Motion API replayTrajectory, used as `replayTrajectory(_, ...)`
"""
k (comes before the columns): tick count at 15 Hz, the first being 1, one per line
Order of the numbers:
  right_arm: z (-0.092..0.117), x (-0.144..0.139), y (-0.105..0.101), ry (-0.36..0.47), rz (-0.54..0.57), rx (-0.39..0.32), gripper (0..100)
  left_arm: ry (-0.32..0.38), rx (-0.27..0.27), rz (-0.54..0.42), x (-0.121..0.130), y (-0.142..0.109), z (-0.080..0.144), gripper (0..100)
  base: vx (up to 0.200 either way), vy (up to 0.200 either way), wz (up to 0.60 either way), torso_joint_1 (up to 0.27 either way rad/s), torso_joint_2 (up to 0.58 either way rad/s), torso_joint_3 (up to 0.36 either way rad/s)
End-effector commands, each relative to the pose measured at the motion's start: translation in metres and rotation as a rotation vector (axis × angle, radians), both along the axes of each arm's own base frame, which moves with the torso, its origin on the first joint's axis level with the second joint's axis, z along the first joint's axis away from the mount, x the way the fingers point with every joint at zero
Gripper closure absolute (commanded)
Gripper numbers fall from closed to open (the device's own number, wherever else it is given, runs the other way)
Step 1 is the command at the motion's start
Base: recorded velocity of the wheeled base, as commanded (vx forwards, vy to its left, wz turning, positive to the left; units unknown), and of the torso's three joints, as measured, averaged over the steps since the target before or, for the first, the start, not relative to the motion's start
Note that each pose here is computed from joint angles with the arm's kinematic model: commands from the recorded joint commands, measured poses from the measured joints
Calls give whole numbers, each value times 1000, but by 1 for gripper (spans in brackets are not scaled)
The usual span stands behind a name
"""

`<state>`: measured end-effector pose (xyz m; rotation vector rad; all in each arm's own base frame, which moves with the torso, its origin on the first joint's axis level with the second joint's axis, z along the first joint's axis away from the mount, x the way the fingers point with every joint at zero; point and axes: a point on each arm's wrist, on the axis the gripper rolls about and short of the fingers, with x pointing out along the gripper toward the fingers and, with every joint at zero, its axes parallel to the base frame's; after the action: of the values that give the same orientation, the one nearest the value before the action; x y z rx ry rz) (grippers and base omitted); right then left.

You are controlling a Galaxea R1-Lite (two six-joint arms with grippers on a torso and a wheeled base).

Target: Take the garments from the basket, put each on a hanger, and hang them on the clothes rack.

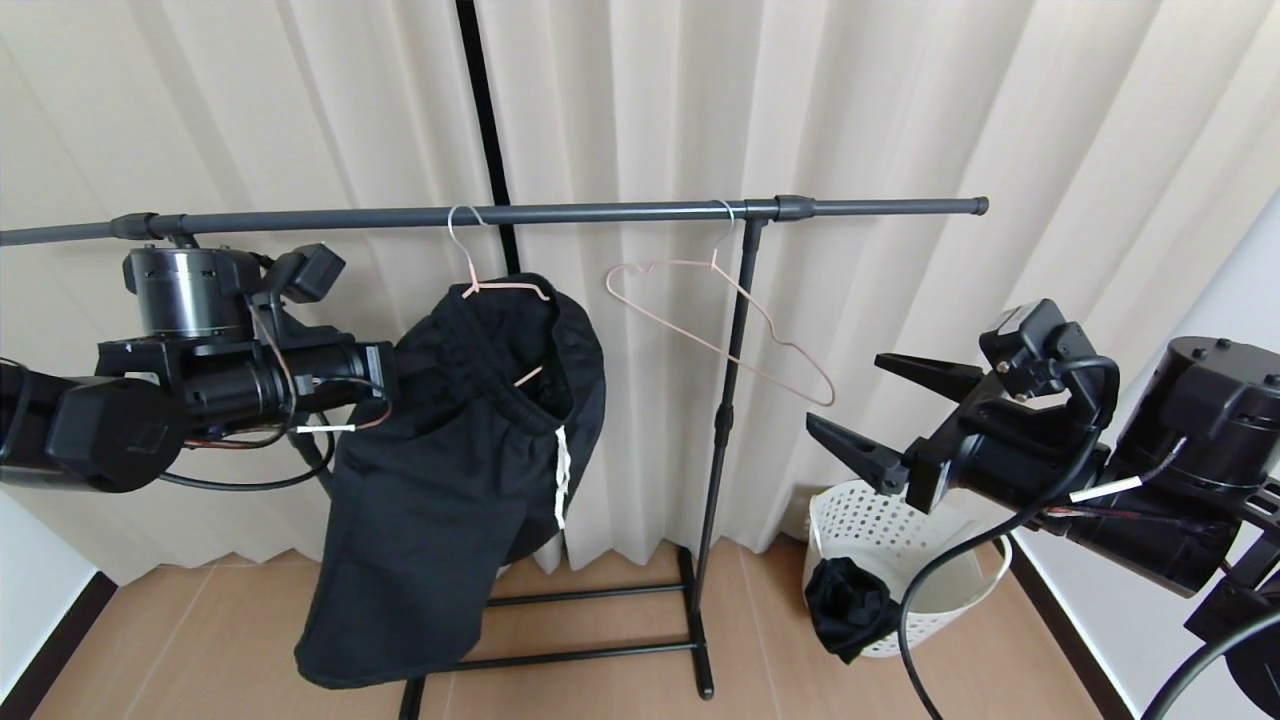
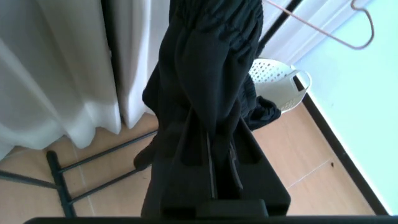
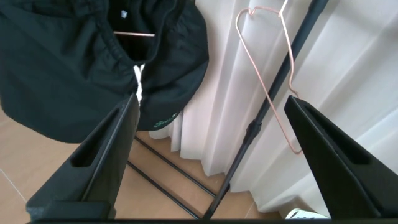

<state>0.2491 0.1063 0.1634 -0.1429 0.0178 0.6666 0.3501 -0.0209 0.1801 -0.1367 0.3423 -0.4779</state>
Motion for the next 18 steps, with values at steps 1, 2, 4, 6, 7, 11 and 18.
replayTrajectory(1, -2, 1, 0, 6, 0, -3, 0, 15, -10, 3, 16, 0, -13, 100, 0, 0, 0, 0, 0, 0)
replayTrajectory(2, -3, 2, 0, 11, 0, -5, 0, -33, -32, 8, 21, -1, -11, 100, 0, 0, 0, 0, 0, 0)
replayTrajectory(4, -5, 3, 1, 15, 1, -7, 0, -69, -56, 13, 24, -1, -8, 100, 0, 0, 0, 0, 0, 0)
replayTrajectory(6, -5, 3, 1, 15, 1, -7, 0, -92, -59, 15, 29, -1, -6, 100, 0, 0, 0, 0, 0, 0)
replayTrajectory(7, -5, 3, 1, 15, 1, -7, 0, -100, -59, 15, 34, -1, -5, 100, 0, 0, 0, 0, 0, 0)
replayTrajectory(11, -6, 2, 1, 18, 1, -8, 0, -97, -61, 15, 49, -2, -12, 100, 0, 0, 0, 0, 0, 0)
replayTrajectory(18, -7, 2, 1, 19, 1, -8, 0, -104, -54, 36, 59, -7, -16, 100, 0, 0, 0, 0, 0, 0)
